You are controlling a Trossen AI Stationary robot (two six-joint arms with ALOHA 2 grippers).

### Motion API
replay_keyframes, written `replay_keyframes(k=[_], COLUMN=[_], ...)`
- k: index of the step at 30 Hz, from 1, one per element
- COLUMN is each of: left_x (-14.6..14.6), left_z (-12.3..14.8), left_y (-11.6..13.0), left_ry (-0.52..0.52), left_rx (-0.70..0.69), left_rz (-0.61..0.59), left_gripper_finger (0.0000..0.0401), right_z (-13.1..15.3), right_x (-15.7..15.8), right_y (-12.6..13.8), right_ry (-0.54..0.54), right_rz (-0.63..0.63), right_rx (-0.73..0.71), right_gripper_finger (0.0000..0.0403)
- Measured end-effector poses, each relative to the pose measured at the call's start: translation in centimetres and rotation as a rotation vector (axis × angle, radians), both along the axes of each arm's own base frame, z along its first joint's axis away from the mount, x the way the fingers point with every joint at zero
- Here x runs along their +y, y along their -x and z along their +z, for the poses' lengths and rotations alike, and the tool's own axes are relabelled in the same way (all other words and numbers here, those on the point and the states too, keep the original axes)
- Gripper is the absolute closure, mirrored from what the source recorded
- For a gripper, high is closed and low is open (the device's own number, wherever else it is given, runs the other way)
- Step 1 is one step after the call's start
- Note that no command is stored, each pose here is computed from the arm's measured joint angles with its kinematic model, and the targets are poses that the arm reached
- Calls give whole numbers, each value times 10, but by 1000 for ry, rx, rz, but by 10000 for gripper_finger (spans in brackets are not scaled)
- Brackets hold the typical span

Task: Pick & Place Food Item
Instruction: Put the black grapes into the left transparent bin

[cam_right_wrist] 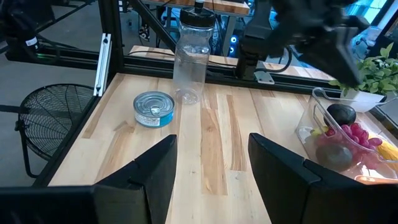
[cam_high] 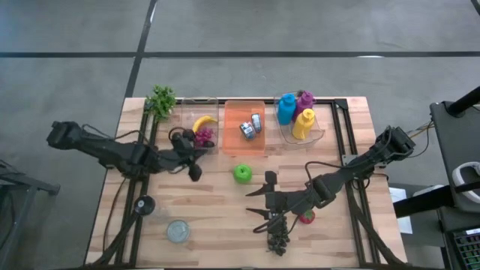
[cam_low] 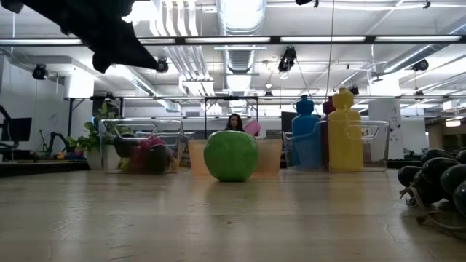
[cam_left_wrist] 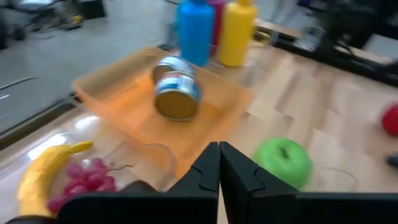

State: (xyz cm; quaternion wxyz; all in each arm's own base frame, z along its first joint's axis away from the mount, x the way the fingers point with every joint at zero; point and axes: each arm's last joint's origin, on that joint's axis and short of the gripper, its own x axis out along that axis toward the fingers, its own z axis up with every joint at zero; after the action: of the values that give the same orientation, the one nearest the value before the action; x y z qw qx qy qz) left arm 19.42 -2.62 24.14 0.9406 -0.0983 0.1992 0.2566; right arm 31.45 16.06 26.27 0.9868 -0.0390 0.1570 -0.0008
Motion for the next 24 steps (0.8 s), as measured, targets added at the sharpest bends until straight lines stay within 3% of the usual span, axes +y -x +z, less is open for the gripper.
replay_keyframes(k=[12, 24], left_x=[-48, -63], left_z=[10, 13], left_y=[7, 12], left_ry=[-73, -91], left_rx=[-79, -98], left_rz=[-291, -383], left_gripper_finger=[394, 393], right_z=[0, 0], right_x=[-1, -1], right_y=[0, 0], right_ry=[0, -4], right_rz=[-2, -3], right_rx=[0, 0], right_gripper_finger=[207, 213])
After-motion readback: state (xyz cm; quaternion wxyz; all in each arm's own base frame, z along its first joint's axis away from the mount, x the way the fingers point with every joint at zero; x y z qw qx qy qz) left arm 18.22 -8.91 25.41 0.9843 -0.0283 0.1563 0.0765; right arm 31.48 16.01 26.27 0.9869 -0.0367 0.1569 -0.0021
